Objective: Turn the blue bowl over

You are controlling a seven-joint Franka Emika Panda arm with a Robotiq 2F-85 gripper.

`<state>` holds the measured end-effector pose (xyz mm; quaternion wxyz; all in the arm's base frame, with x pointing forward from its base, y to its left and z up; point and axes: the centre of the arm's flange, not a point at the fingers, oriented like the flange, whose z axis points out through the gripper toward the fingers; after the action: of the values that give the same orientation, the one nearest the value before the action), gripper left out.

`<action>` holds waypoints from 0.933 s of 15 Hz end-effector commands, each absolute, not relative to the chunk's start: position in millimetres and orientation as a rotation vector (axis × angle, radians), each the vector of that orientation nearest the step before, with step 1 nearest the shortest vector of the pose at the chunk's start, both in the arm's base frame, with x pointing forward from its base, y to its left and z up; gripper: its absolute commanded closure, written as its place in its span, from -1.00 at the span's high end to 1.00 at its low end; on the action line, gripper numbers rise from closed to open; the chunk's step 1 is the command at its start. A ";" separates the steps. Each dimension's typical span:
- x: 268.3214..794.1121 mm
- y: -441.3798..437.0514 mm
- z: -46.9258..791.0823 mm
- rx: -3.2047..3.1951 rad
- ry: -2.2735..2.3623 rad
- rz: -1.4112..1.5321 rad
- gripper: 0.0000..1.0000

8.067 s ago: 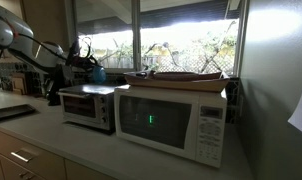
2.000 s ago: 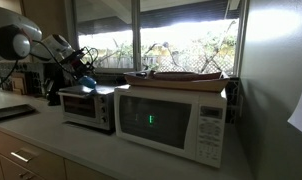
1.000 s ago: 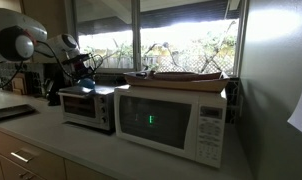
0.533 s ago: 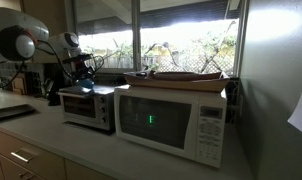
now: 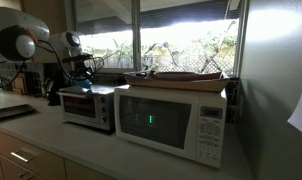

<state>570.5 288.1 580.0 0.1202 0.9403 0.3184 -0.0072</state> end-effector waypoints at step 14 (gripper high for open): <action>589.8 287.2 611.2 2.788 0.668 0.426 1.00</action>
<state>597.6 287.3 614.3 0.1022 0.9540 0.2473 0.1349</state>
